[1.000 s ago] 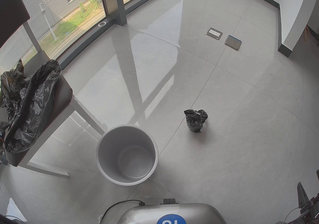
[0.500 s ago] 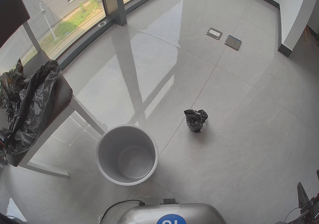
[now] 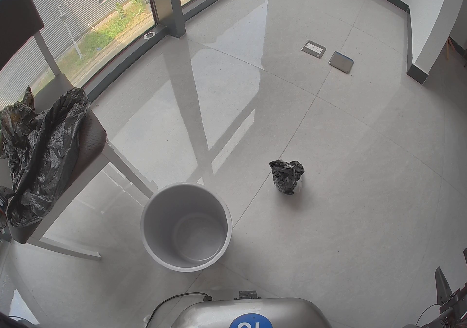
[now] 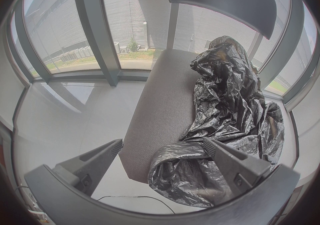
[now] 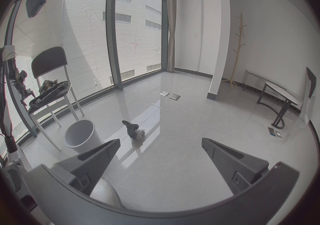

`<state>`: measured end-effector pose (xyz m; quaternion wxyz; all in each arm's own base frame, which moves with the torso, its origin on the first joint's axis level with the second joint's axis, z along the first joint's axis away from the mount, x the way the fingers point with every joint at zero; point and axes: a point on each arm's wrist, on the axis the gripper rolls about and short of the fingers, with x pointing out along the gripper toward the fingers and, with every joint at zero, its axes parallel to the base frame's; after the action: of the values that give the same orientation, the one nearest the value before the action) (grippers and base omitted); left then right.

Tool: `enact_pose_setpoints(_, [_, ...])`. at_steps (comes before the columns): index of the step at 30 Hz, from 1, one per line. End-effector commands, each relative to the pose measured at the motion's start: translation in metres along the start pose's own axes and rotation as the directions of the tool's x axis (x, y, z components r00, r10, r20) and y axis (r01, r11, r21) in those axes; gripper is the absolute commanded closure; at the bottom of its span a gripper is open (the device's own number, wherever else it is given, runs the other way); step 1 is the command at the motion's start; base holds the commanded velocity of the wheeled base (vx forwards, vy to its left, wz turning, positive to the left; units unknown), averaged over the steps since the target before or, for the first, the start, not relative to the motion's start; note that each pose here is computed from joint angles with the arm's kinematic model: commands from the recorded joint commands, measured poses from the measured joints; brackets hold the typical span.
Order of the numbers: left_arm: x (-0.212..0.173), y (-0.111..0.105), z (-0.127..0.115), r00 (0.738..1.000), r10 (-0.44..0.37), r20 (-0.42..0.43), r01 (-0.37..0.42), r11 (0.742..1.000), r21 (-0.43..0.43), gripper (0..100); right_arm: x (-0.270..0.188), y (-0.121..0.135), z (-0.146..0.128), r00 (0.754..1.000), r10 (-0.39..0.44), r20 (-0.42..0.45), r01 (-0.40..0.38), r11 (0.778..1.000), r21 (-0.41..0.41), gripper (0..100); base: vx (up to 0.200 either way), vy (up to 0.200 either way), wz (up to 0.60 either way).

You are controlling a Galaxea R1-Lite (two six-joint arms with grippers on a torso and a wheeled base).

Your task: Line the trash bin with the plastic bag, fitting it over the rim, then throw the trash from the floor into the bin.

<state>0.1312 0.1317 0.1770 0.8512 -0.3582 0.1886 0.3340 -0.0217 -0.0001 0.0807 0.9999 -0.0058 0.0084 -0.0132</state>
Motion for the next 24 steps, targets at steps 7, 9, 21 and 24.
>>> enact_pose_setpoints(7, [-0.016, -0.006, -0.002, 0.997, -0.076, -0.019, 0.075, 0.996, -0.053, 0, 0.001, 0.000, -0.004, 1.000, 0.001, -0.016, -0.001, 1.000, -0.001, 0, 0.000, 0.000, 0.00])
enact_pose_setpoints(9, [-0.023, -0.008, 0.000, 0.997, -0.067, -0.038, 0.065, 0.996, -0.062, 0, 0.001, 0.000, -0.004, 1.000, -0.001, -0.014, 0.001, 1.000, -0.001, 0, 0.000, 0.000, 0.00])
enact_pose_setpoints(21, [-0.056, -0.024, 0.018, 0.991, -0.135, -0.006, 0.133, 0.986, -0.097, 0, 0.001, 0.000, -0.005, 1.000, 0.001, -0.016, -0.001, 1.000, -0.001, 0, 0.000, 0.000, 0.00])
enact_pose_setpoints(24, [-0.056, -0.023, 0.015, 0.992, -0.108, -0.060, 0.102, 0.990, -0.096, 0, 0.001, 0.000, -0.004, 1.000, -0.001, -0.014, 0.001, 1.000, -0.001, 0, 0.000, 0.000, 0.00])
